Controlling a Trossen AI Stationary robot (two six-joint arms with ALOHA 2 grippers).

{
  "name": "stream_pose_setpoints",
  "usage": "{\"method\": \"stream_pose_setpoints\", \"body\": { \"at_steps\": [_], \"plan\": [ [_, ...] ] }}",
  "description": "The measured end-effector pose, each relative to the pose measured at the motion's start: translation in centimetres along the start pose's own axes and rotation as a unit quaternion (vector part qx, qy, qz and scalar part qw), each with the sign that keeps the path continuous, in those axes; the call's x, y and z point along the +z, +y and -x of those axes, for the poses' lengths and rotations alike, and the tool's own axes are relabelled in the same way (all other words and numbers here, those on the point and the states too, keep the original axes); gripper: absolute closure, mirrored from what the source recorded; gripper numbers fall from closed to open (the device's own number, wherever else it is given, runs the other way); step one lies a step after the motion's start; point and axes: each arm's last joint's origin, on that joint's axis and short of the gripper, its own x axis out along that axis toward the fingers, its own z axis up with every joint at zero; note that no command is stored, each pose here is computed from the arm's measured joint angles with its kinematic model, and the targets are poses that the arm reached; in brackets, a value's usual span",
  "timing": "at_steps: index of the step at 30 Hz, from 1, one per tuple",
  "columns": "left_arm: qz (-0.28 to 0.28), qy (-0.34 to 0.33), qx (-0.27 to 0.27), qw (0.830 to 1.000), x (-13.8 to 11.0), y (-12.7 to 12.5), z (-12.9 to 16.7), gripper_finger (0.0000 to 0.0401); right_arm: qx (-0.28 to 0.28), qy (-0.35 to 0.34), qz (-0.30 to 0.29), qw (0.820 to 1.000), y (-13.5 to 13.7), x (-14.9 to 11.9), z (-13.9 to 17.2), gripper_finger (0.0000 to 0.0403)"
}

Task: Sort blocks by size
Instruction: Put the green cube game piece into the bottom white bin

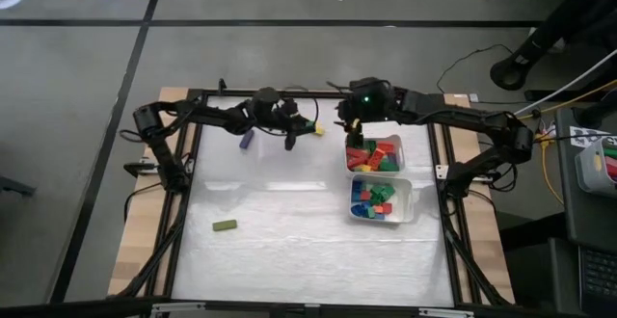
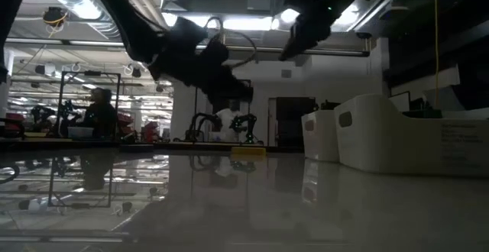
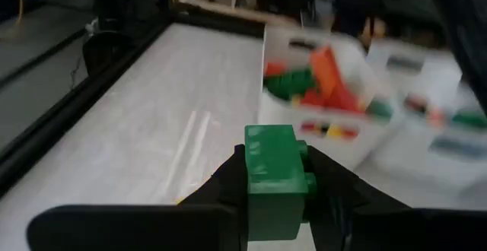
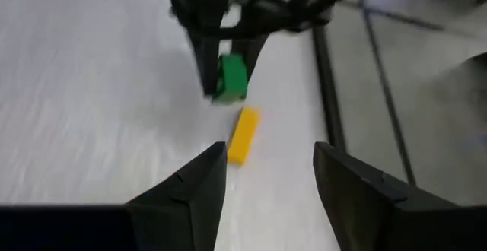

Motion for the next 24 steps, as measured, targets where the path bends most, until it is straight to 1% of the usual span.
{"method": "stream_pose_setpoints", "body": {
  "at_steps": [3, 5, 7, 11, 13, 16, 18, 22, 24],
  "plan": [
    [0.072, -0.035, -0.002, 0.997, 1.4, -0.2, 0.6, 0.0325, -0.021, -0.027, 0.0, 0.999, -0.4, 0.5, 0.0, 0.0205],
    [0.125, -0.06, -0.008, 0.99, 2.1, -0.3, 0.8, 0.0323, -0.032, -0.042, 0.006, 0.999, -0.5, 0.9, 0.1, 0.0205],
    [0.181, -0.084, -0.018, 0.98, 2.7, -0.4, 1.0, 0.0324, -0.041, -0.062, 0.008, 0.997, -0.7, 1.2, 0.1, 0.0205],
    [0.28, -0.131, -0.047, 0.95, 3.8, -0.5, 1.3, 0.0325, -0.057, -0.113, -0.027, 0.992, -1.6, 1.9, 0.3, 0.0205],
    [0.299, -0.141, -0.057, 0.942, 4.1, -0.6, 1.3, 0.0322, -0.054, -0.117, -0.029, 0.991, -1.7, 1.9, 0.4, 0.0205],
    [0.309, -0.149, -0.064, 0.937, 4.3, -0.6, 1.4, 0.032, -0.042, -0.111, -0.029, 0.992, -1.5, 1.8, 0.3, 0.0205],
    [0.318, -0.151, -0.068, 0.934, 4.4, -0.7, 1.4, 0.0321, -0.017, -0.11, -0.032, 0.993, -1.1, 1.8, 0.3, 0.0205],
    [0.34, -0.148, -0.075, 0.925, 4.4, -0.7, 1.4, 0.0322, 0.025, -0.111, -0.06, 0.992, -0.5, 1.7, 0.2, 0.0205],
    [0.352, -0.15, -0.079, 0.921, 4.4, -0.7, 1.4, 0.0319, 0.046, -0.115, -0.06, 0.99, -0.1, 1.9, 0.2, 0.0205]
  ]
}}
